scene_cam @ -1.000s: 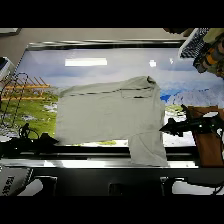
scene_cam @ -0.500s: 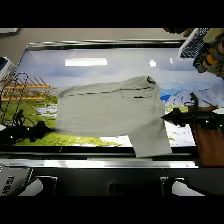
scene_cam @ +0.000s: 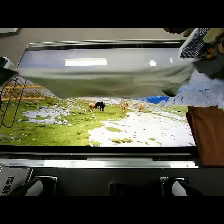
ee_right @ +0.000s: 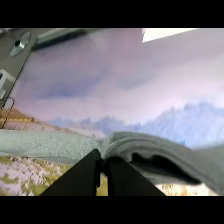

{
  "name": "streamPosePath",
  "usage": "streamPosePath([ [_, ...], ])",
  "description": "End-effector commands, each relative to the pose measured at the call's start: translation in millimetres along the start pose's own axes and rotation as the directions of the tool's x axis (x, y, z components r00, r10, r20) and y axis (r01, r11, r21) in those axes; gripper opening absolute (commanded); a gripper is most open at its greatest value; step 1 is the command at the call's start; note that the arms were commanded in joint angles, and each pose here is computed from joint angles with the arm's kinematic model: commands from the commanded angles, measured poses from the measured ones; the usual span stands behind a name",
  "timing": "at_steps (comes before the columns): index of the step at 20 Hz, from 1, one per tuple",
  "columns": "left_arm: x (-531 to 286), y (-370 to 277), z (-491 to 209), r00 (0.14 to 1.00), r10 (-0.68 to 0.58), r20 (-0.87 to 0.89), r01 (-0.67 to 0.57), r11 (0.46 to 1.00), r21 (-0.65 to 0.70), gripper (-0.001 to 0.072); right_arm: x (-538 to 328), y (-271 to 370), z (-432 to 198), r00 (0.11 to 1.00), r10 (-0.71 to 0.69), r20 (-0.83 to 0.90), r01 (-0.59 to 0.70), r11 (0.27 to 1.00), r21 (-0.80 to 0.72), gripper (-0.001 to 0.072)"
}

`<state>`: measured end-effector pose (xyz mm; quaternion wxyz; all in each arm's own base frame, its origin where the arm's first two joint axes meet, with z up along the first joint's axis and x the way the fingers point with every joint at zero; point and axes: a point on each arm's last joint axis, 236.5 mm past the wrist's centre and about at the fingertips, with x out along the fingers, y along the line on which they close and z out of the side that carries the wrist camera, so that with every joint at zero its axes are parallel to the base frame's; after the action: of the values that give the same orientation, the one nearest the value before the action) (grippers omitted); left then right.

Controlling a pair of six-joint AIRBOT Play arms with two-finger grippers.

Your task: Fold the clothes and pants, and hang the long-sleeved shirts on hangers.

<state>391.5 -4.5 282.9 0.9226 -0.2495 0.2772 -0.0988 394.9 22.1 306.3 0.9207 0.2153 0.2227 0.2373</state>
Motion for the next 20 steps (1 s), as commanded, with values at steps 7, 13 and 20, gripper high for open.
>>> streamPosePath([
  [7, -233, -70, 46, 0.823, 0.224, 0.521, -0.243, 0.970, -0.033, 0.0014, -209, 212, 91, 0.790, -0.092, 0.606, 0.319, 0.906, -0.278, 0.0040],
  [13, -236, -48, 47, 0.795, 0.305, 0.525, -0.335, 0.941, -0.040, 0.0014, -194, 180, 91, 0.813, -0.173, 0.556, 0.294, 0.946, -0.136, 0.0040],
  [20, -27, 45, 3, 0.958, 0.286, 0.017, -0.287, 0.957, 0.046, 0.0014, -18, -20, 7, 0.975, -0.171, -0.139, 0.205, 0.938, 0.281, 0.0040],
])
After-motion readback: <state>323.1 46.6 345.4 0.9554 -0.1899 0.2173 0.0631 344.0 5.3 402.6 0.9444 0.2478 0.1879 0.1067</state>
